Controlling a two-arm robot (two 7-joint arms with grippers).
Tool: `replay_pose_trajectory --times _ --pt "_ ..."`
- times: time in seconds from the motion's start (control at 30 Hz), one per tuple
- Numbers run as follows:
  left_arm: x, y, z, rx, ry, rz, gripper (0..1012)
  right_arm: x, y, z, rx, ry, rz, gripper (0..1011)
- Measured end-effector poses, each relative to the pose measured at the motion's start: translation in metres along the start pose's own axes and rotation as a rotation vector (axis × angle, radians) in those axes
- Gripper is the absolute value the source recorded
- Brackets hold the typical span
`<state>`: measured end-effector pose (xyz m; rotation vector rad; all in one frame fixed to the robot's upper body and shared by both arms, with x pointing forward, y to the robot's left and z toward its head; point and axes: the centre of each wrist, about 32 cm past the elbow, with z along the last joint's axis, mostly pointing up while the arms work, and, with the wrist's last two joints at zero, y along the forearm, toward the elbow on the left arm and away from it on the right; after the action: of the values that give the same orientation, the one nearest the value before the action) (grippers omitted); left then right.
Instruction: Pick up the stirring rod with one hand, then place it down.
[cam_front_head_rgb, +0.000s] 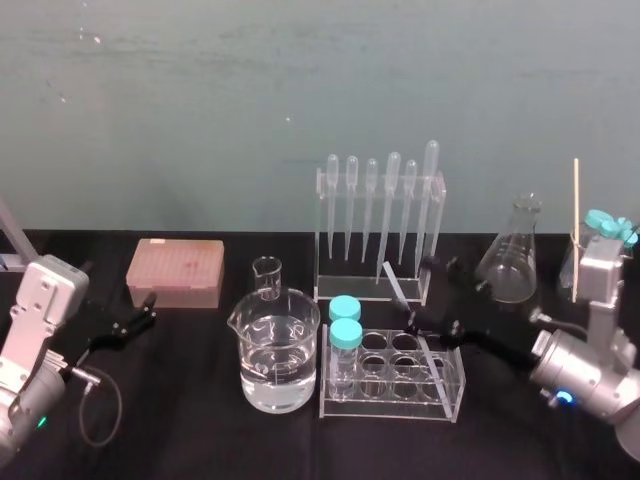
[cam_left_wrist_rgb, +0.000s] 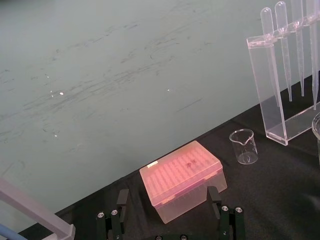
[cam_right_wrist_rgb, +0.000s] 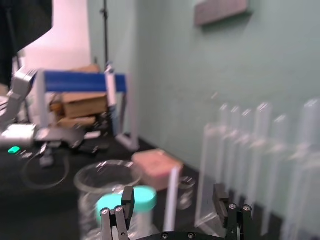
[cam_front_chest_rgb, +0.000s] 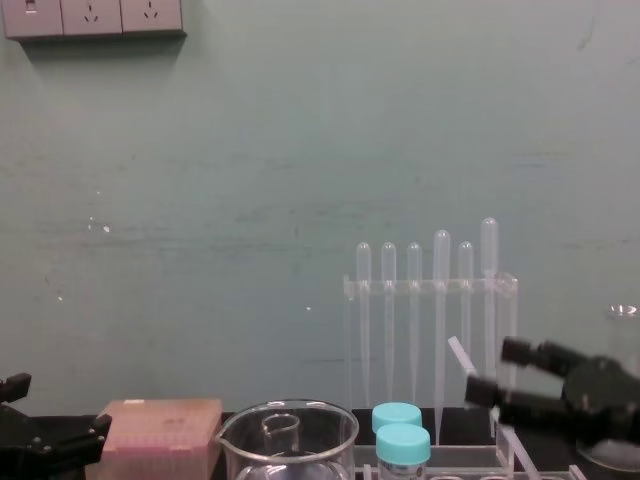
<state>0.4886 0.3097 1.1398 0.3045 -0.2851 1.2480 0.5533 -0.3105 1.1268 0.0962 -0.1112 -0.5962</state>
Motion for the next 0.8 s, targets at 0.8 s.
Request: replay_pose_trajectory --times 0.8 --pt "0.0 0.0 0.0 0.0 0.0 0.0 1000 -0.0074 -0.054 0.013 -0.132 0.075 -0.458 1003"
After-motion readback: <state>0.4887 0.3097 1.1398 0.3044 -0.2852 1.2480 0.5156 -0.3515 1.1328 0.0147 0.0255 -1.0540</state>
